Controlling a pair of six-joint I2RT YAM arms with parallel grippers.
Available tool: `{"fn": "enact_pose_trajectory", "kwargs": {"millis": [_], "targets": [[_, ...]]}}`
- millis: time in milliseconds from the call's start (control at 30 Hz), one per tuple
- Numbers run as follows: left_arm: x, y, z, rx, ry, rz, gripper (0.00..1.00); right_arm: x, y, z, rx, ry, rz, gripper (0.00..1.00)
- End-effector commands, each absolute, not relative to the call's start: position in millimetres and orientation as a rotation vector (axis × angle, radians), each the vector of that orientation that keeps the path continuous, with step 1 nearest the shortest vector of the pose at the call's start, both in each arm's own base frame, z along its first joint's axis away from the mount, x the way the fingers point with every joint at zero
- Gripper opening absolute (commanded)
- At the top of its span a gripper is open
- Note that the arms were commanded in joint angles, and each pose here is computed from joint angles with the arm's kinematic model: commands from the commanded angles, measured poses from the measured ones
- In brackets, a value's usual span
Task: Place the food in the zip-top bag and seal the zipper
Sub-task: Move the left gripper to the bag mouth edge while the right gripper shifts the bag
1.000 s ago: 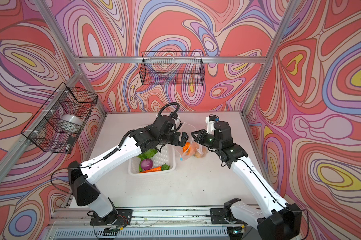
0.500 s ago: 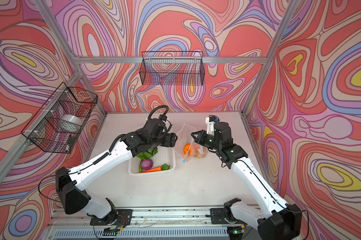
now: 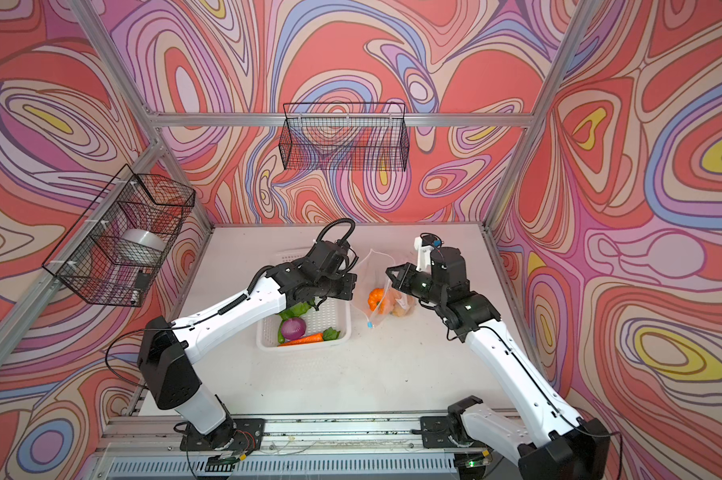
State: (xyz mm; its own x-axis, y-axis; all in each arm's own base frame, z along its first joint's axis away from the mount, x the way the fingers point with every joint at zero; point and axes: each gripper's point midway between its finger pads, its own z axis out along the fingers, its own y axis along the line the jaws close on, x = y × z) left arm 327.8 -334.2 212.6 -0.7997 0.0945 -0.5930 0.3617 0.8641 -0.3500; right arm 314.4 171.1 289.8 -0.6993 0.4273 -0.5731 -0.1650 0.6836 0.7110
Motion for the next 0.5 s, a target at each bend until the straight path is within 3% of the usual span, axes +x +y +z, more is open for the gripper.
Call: {"fn": "enact_pose_trajectory", "kwargs": {"millis": [0,100,300,467], "targets": [[320,-347,250,0.329,2.384,-0.768,0.00,313,145,293,0.193,2.143,0.765,0.00],[304,-360,274,0.329,2.363,-0.948,0.00,310,117,309,0.192,2.119,0.567,0.00],[273,-383,318,0.286,2.255,-1.318,0.00,298,110,363,0.102,2.027,0.525,0.00],[275,-389,314,0.256,2.256,-1.368,0.00,304,117,363,0.090,2.035,0.553,0.00]]}}
